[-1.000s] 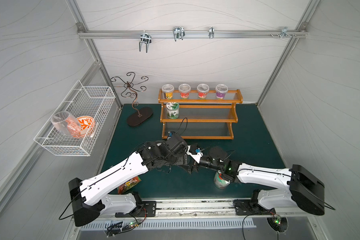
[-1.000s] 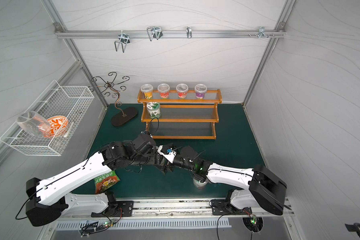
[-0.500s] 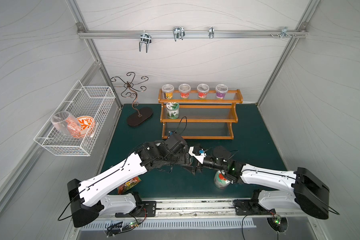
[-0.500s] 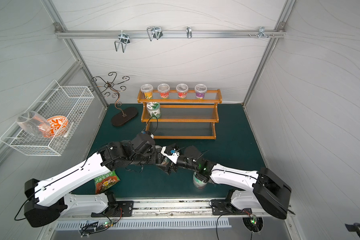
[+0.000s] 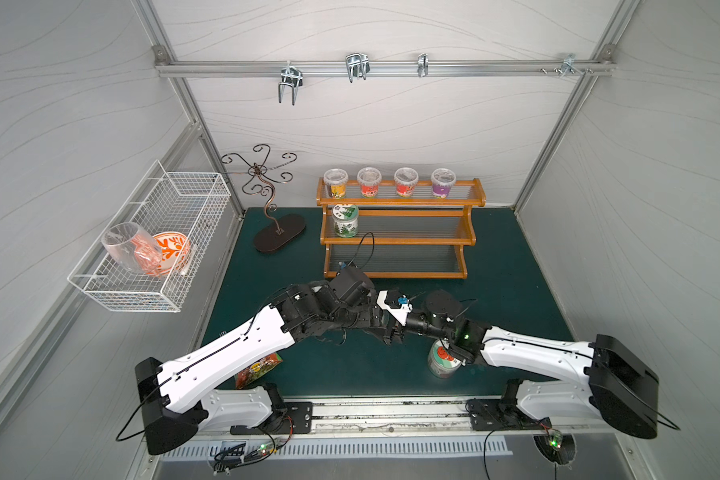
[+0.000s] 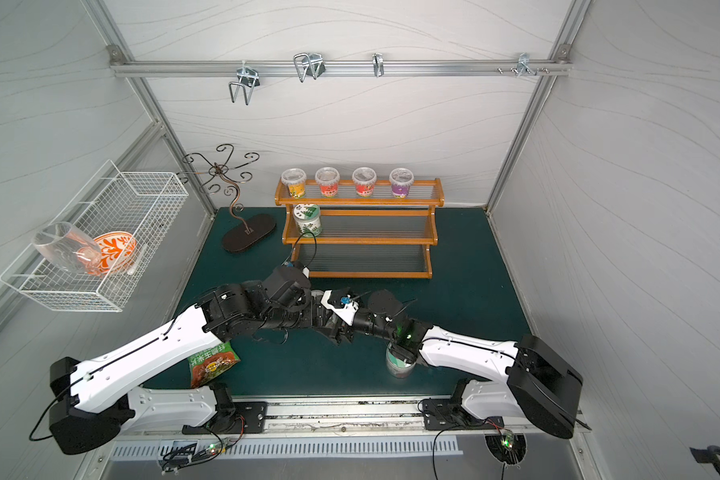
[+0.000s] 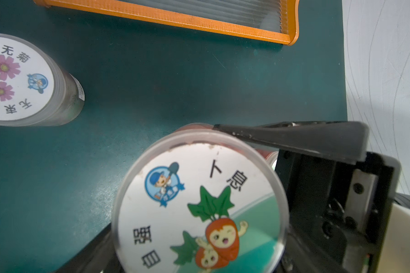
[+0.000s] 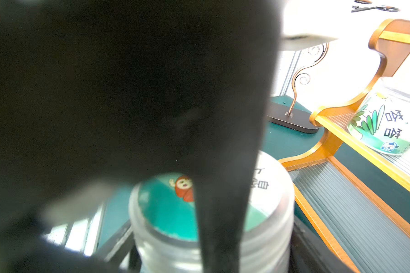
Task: Place the seed container on the shelf
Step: Pick up the seed jar at the center of the board, then place the seed jar on the shelf.
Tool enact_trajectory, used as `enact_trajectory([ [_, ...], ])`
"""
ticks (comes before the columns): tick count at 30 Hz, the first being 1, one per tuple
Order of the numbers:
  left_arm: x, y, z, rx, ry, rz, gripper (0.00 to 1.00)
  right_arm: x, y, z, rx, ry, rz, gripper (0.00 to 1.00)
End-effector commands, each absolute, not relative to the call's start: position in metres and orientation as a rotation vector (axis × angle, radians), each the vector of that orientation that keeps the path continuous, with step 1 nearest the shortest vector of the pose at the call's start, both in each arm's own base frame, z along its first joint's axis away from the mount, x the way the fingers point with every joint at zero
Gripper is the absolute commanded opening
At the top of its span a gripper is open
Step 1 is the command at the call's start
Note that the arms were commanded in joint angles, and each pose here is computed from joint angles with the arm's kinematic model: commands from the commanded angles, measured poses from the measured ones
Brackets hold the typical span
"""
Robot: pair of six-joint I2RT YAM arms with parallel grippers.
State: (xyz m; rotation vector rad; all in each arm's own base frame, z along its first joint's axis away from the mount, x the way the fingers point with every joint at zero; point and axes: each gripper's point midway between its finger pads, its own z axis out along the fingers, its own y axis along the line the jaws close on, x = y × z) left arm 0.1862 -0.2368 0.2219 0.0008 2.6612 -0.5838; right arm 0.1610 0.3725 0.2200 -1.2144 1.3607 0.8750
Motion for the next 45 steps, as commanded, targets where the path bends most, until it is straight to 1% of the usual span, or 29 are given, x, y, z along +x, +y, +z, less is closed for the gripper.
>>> enact_trajectory([
  [1, 0.199, -0.261, 0.256, 0.031, 2.526, -0.749, 0.8, 0.164, 0.368, 0.224, -1.2, 1.353, 0.862, 0.46],
  [4, 0.203, -0.257, 0.26, 0.059, 2.496, -0.711, 0.95, 0.167, 0.364, 0.229, -1.181, 1.348, 0.864, 0.42],
  [6, 0.207, -0.254, 0.266, 0.083, 2.459, -0.693, 1.0, 0.169, 0.36, 0.232, -1.167, 1.338, 0.86, 0.4],
  [8, 0.211, -0.253, 0.278, 0.112, 2.407, -0.69, 1.0, 0.171, 0.358, 0.235, -1.136, 1.349, 0.881, 0.38],
  [13, 0.221, -0.243, 0.314, 0.13, 2.258, -0.667, 1.0, 0.186, 0.349, 0.242, -1.073, 1.353, 0.871, 0.38],
  [18, 0.231, -0.228, 0.35, 0.093, 2.099, -0.65, 1.0, 0.213, 0.338, 0.256, -0.971, 1.348, 0.839, 0.4],
  [21, 0.234, -0.221, 0.361, 0.071, 2.025, -0.651, 1.0, 0.236, 0.332, 0.266, -0.909, 1.34, 0.796, 0.4],
  [26, 0.236, -0.214, 0.359, 0.055, 1.959, -0.647, 1.0, 0.28, 0.324, 0.278, -0.808, 1.33, 0.73, 0.41],
  [36, 0.235, -0.201, 0.334, 0.045, 1.961, -0.592, 1.0, 0.373, 0.318, 0.3, -0.605, 1.306, 0.66, 0.43],
  [42, 0.234, -0.202, 0.329, 0.044, 1.961, -0.599, 1.0, 0.409, 0.32, 0.295, -0.515, 1.32, 0.659, 0.44],
  [45, 0.234, -0.202, 0.329, 0.044, 1.96, -0.6, 1.0, 0.42, 0.325, 0.288, -0.509, 1.336, 0.648, 0.44],
])
